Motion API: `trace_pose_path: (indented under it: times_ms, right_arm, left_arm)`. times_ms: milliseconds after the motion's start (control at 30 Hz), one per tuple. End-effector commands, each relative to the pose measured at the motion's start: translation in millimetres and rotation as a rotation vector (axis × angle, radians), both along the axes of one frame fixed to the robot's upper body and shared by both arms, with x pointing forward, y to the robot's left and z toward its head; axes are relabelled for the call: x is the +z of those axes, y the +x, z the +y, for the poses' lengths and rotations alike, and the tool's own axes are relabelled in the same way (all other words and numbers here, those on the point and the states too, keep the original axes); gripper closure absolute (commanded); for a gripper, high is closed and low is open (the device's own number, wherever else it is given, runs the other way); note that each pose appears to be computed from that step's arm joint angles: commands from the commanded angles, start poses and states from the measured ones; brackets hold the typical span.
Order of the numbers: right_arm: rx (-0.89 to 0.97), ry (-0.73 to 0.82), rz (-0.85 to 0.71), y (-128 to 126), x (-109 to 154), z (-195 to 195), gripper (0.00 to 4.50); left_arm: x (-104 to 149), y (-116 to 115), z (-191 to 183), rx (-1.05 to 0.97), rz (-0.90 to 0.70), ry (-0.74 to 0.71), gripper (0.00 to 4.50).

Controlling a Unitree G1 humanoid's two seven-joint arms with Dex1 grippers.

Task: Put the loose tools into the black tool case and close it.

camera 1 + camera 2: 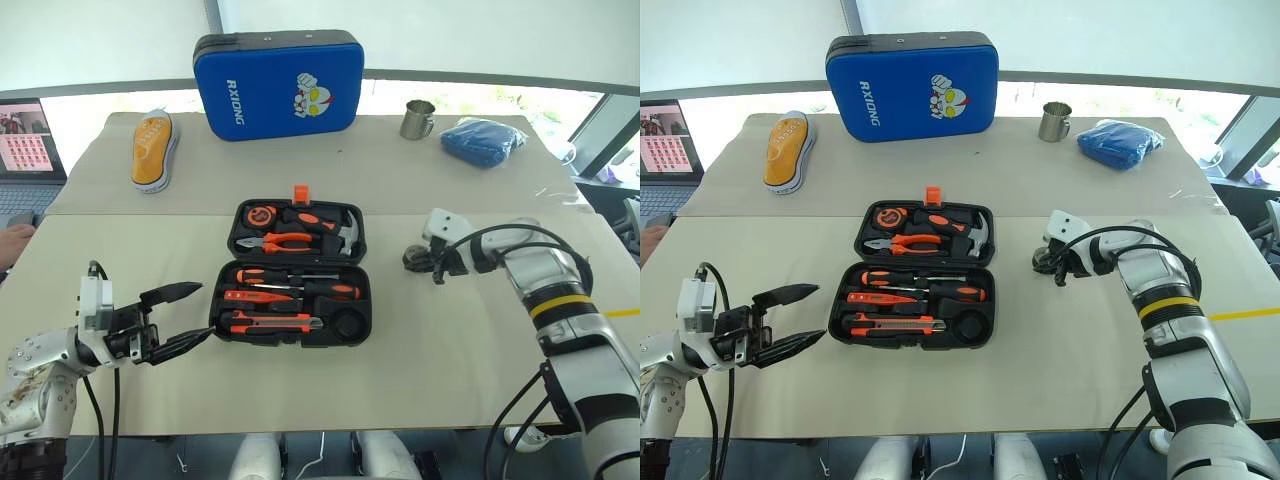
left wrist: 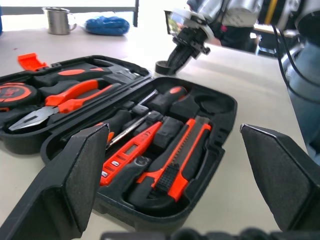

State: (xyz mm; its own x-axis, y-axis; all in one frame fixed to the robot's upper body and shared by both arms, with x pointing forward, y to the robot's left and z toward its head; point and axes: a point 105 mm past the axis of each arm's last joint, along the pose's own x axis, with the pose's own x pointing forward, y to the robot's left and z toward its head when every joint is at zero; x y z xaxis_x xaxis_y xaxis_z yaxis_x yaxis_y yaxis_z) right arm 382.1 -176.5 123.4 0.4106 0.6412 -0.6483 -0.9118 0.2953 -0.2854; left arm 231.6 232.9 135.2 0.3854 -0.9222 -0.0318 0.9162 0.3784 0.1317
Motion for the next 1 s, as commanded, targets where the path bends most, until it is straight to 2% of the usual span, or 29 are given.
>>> trace_pose_path:
  times_ms: [33,167,233,300,467,567,833,900,933,1000]
  right_arm:
    - [0.266,0.103,-0.106,-24.0,41.7,37.4,4.48]
    - [0.516,0.28,0.041,-89.3,52.1,101.8,4.48]
    - [0.554,0.292,0.089,-107.6,47.1,115.7,4.48]
    - [0.546,0.301,0.13,-115.8,38.6,124.4,4.48]
    - [0.504,0.208,0.187,-119.6,11.5,123.8,4.48]
    - [0.46,0.092,0.17,-113.3,-5.0,110.9,4.48]
    - [0.405,-0.014,0.141,-103.1,-14.9,101.1,4.48]
    - [0.414,-0.027,0.142,-104.4,-13.9,102.0,3.69]
    - [0.416,-0.028,0.146,-105.1,-13.5,102.3,3.49]
    - [0.466,-0.013,0.153,-111.6,-7.5,105.2,2.77]
  left_arm:
    - [-2.6,-8.9,-0.9,-0.072,-0.036,0.088,0.0]
    - [-13.3,-20.2,0.2,-0.125,-0.023,0.135,0.0]
    - [-16.3,-22.3,0.6,-0.131,-0.018,0.138,0.0]
    - [-17.9,-23.0,0.5,-0.131,-0.014,0.136,0.0]
    - [-19.2,-23.2,0.8,-0.131,-0.013,0.134,0.0]
    - [-18.3,-23.0,3.7,-0.119,-0.016,0.127,0.0]
    - [-17.1,-20.5,7.6,-0.087,-0.024,0.101,0.0]
    - [-15.1,-17.7,8.7,-0.067,-0.028,0.083,0.0]
    - [-14.5,-16.7,9.1,-0.062,-0.029,0.078,0.0]
    - [-11.4,-11.2,12.1,-0.024,-0.008,0.059,0.0]
